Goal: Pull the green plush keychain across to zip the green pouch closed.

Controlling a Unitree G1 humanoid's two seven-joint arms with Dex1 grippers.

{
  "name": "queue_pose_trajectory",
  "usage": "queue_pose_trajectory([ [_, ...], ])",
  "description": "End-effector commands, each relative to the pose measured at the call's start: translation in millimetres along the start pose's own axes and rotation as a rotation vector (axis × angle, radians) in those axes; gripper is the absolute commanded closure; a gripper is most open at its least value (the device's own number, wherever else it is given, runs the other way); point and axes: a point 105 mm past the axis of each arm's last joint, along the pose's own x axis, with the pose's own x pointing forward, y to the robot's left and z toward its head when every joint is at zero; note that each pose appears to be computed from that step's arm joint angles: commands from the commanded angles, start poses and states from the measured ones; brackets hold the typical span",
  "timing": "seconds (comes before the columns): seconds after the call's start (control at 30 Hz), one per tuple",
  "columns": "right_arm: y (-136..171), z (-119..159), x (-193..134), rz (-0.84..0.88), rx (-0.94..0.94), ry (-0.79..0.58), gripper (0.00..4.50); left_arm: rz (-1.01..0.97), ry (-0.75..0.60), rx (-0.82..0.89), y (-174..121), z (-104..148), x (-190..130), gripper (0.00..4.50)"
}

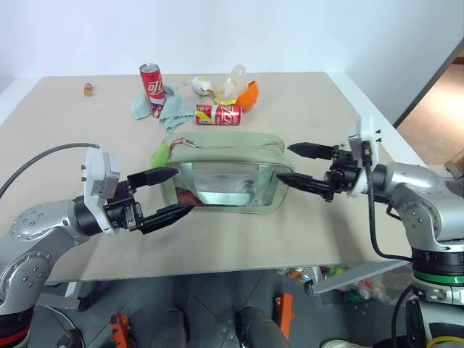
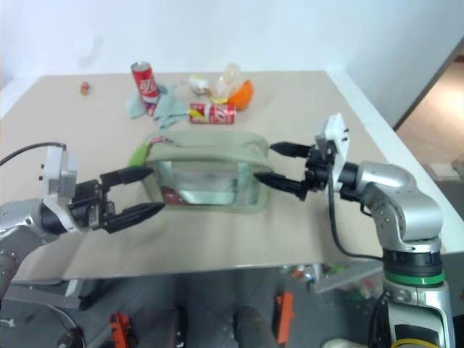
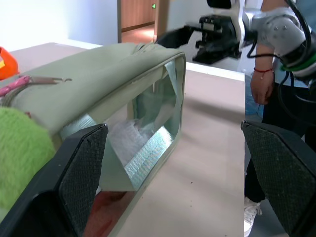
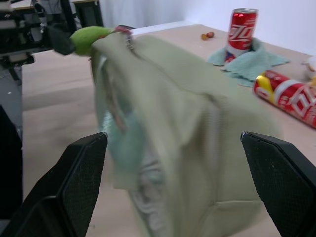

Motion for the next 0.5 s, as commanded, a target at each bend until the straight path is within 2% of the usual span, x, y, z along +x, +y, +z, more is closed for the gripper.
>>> queue_pose_trajectory([
  [0.03, 4.4, 5.7, 3.5, 0.005, -0.055, -0.014, 0.67, -0.013, -0.005, 0.028, -1.6, 7.1, 0.6, 0.00],
  [0.07, 3.7, 4.6, 4.0, 0.002, -0.057, -0.015, 1.12, -0.011, -0.006, 0.029, -1.8, 7.5, 0.5, 0.00],
  [0.1, 3.2, 4.1, 4.2, 0.000, -0.059, -0.016, 1.35, -0.008, -0.006, 0.030, -1.9, 7.7, 0.4, 0.00],
  [0.33, 0.2, 0.8, 5.1, -0.004, -0.062, -0.021, 3.77, 0.078, -0.013, 0.031, 0.6, 12.5, -6.2, 0.00],
  [0.37, -0.7, 0.1, 4.8, -0.007, -0.066, -0.019, 4.27, 0.107, -0.017, 0.027, 2.5, 14.7, -10.4, 0.00],
  [0.4, -1.3, -0.5, 4.3, -0.010, -0.074, -0.015, 4.48, 0.138, -0.026, 0.016, 4.5, 18.9, -17.4, 0.00],
  [0.5, -0.7, -2.1, 3.4, -0.002, -0.099, -0.003, 4.48, 0.217, -0.059, -0.054, 11.1, 32.0, -39.8, 0.00],
])
